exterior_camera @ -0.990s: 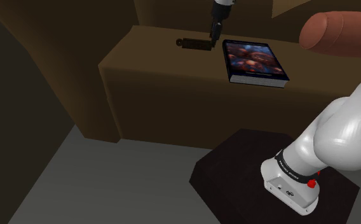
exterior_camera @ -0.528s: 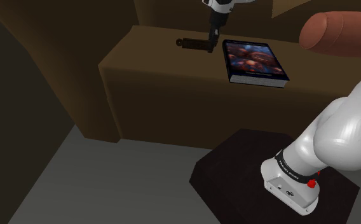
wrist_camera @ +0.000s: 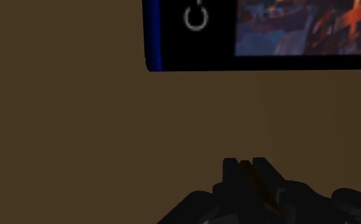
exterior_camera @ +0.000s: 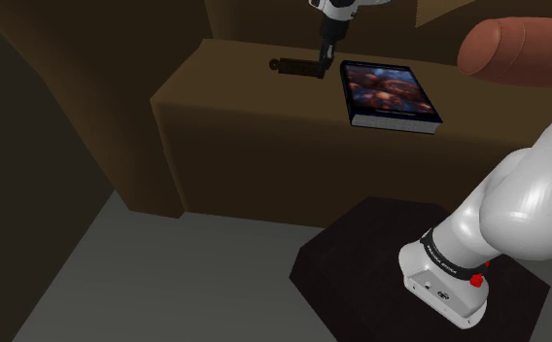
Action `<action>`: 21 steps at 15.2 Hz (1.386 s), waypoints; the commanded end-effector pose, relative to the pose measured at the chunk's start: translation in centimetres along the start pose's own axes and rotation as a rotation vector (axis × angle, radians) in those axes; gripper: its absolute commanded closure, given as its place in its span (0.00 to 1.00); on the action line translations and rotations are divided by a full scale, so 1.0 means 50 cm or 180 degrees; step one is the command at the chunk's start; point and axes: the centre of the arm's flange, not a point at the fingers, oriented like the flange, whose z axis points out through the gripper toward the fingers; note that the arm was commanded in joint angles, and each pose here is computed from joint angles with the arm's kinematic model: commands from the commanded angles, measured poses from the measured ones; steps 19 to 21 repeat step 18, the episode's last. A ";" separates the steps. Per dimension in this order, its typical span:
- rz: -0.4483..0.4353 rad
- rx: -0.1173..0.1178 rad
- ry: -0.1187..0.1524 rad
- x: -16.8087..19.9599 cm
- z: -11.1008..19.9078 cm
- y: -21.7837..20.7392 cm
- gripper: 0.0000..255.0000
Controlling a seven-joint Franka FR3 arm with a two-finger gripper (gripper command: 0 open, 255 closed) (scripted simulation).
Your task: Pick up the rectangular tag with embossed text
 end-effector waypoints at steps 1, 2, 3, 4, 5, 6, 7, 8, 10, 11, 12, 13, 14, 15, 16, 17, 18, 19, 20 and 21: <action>0.0000 0.0001 0.0000 -0.001 0.000 -0.002 1.00; 0.0000 0.0000 0.0000 -0.001 -0.011 -0.001 1.00; 0.0000 0.0000 0.0000 -0.001 -0.021 -0.001 1.00; 0.0000 0.0001 0.0000 0.000 -0.032 0.000 1.00; 0.0000 0.0001 0.0000 0.001 -0.042 0.000 1.00; 0.0000 0.0001 0.0000 0.001 -0.053 0.001 1.00; 0.0000 0.0001 0.0000 0.002 -0.064 0.001 1.00; 0.0000 0.0001 0.0000 0.002 -0.074 0.001 1.00; 0.0000 0.0001 0.0000 0.003 -0.095 0.002 1.00; 0.0000 0.0001 0.0000 0.003 -0.106 0.003 1.00; 0.0000 0.0001 0.0000 0.004 -0.116 0.003 1.00; 0.0000 0.0001 0.0000 0.004 -0.127 0.004 1.00; 0.0000 0.0001 0.0000 0.005 -0.137 0.004 1.00; 0.0000 0.0001 0.0000 0.005 -0.148 0.005 1.00; 0.0000 0.0001 0.0000 0.006 -0.158 0.005 1.00; 0.0000 0.0000 0.0000 0.006 -0.160 0.005 1.00; 0.0000 0.0001 0.0000 0.006 -0.160 0.005 1.00; 0.0000 0.0001 0.0000 0.006 -0.160 0.005 1.00; 0.0000 0.0001 0.0000 0.006 -0.160 0.005 1.00; 0.0000 0.0001 0.0000 0.006 -0.160 0.005 1.00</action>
